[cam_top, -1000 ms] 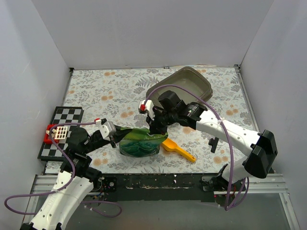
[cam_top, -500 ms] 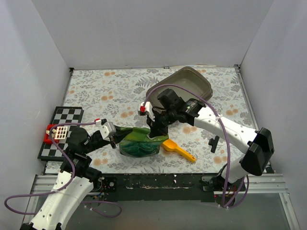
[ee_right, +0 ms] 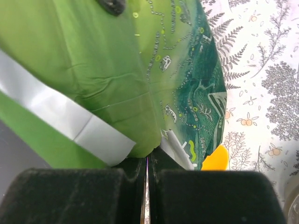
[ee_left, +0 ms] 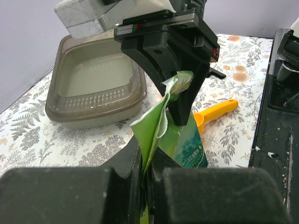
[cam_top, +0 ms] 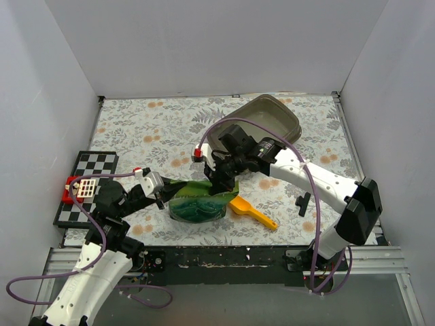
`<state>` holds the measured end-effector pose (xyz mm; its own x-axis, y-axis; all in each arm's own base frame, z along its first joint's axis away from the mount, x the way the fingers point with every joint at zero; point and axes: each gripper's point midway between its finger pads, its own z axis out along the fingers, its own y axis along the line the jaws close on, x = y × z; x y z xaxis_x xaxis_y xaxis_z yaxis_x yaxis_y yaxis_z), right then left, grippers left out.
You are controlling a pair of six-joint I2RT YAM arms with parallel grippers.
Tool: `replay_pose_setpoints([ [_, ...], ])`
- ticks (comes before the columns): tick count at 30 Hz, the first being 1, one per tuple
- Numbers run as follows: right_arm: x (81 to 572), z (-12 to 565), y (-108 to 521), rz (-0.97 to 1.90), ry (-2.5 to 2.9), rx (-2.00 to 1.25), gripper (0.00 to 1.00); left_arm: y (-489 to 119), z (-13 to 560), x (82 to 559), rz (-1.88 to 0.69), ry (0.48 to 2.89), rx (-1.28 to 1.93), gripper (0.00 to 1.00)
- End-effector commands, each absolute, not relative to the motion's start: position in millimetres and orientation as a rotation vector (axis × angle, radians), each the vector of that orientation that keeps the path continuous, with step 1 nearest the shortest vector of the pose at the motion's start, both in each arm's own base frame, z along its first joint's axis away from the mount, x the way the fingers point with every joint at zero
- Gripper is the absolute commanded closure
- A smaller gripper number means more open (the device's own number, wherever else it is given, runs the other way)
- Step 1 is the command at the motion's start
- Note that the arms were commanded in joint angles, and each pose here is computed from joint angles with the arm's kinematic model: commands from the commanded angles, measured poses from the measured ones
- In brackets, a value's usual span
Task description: Fill the litter box with clean litter
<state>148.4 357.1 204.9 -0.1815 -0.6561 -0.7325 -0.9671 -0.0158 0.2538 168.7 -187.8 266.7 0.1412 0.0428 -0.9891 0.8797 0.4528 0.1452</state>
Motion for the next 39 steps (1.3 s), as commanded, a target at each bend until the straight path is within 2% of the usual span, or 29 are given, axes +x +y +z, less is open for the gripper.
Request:
replay_pose_setpoints([
  [1, 179, 237, 376, 0.943, 1.767, -1.571, 0.99, -189, 299, 157, -0.749, 1.186, 0.955, 1.0],
  [8, 195, 279, 339, 0.729, 1.741, -1.416, 0.98, -189, 294, 154, -0.756, 1.189, 0.96, 1.0],
  [13, 220, 283, 304, 0.512, 1.736, -1.261, 0.58, -189, 294, 151, -0.763, 1.18, 0.969, 1.0],
  [15, 220, 289, 304, 0.519, 1.708, -1.267, 0.51, -189, 294, 150, -0.765, 1.177, 0.971, 1.0],
  [17, 219, 289, 308, 0.546, 1.699, -1.308, 0.47, -189, 294, 149, -0.762, 1.174, 0.972, 1.0],
  [30, 190, 262, 337, 0.792, 1.675, -1.595, 0.41, -190, 293, 148, -0.77, 1.173, 0.979, 1.0],
  [39, 183, 260, 334, 0.808, 1.647, -1.64, 0.4, -191, 292, 147, -0.782, 1.174, 0.983, 1.0],
])
